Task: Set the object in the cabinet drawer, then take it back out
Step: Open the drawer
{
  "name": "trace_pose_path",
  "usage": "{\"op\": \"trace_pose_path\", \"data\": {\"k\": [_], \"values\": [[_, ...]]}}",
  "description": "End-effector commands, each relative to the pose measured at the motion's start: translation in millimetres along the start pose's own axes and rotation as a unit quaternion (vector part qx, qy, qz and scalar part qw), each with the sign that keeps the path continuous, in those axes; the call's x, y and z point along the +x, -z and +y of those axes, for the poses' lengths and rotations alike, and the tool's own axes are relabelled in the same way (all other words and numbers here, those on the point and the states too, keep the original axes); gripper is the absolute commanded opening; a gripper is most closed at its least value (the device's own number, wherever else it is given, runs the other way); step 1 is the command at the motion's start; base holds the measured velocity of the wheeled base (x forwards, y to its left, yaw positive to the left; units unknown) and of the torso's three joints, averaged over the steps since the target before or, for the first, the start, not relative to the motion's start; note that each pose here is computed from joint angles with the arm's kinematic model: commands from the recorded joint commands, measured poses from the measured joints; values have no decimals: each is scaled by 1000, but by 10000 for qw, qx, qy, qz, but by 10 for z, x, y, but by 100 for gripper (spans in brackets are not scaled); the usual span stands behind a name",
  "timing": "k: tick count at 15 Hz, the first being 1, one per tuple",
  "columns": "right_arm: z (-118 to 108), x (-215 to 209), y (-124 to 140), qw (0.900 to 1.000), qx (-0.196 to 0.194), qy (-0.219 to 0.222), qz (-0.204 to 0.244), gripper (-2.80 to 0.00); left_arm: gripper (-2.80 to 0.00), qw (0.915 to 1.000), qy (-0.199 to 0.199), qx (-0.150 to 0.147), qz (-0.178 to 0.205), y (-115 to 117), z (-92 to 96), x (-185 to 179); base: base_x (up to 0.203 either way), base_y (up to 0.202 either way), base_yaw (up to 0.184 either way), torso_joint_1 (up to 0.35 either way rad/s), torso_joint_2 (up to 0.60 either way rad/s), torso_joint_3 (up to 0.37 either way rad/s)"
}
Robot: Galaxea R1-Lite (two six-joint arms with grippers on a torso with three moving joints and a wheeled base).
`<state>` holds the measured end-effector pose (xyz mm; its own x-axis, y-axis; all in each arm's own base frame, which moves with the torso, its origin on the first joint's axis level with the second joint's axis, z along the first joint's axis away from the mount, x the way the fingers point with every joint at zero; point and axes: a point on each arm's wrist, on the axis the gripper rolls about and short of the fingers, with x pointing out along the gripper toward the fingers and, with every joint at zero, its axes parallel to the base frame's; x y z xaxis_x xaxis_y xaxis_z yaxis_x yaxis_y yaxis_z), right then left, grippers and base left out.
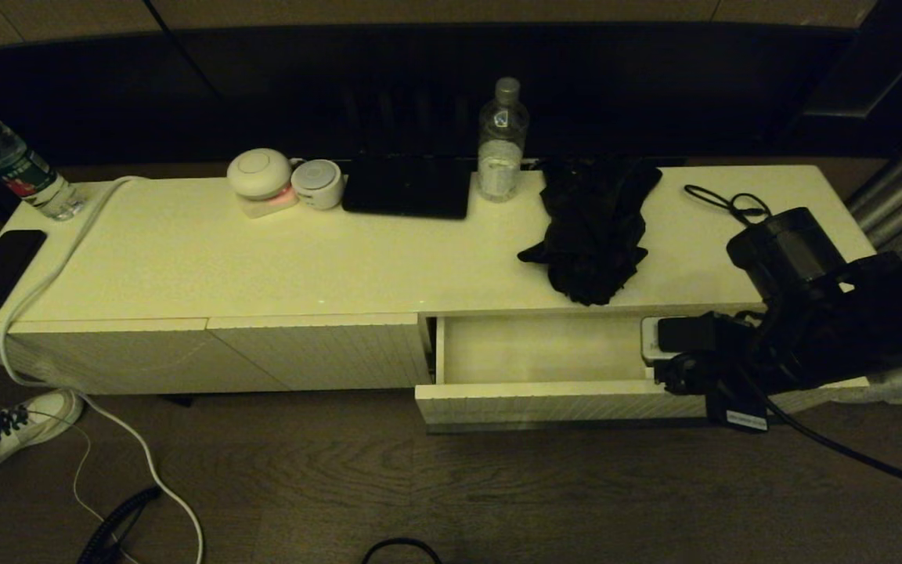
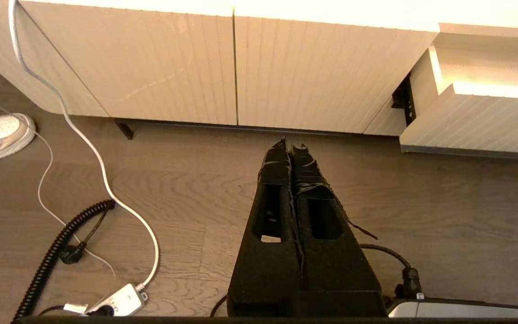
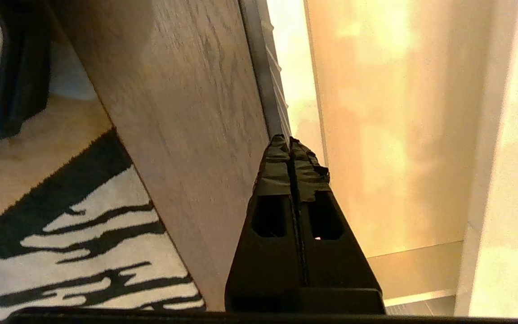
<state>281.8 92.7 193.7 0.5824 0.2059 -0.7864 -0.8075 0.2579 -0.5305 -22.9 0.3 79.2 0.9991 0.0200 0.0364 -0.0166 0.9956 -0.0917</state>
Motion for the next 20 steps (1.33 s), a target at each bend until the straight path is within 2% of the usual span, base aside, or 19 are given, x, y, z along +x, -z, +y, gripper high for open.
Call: {"op": "trace_pose_path", "data": {"k": [1, 13, 16, 20], "values": [[-25, 224, -2, 9997, -26, -112, 192, -280, -280, 10000, -7, -4, -3, 4, 0, 0, 0, 0, 0, 0, 0, 0], [-342, 559, -83, 9994, 49, 189, 281, -280, -280, 10000, -6, -4, -10, 0, 0, -1, 0, 0, 0, 0, 0, 0], [-342, 598, -80, 9994, 43, 139, 311, -280, -280, 10000, -7, -4, -2, 3, 0, 0, 0, 0, 0, 0, 0, 0], [-186, 596, -28, 9991, 9, -132, 405, -280, -280, 10000, -6, -4, -10, 0, 0, -1, 0, 0, 0, 0, 0, 0]]}}
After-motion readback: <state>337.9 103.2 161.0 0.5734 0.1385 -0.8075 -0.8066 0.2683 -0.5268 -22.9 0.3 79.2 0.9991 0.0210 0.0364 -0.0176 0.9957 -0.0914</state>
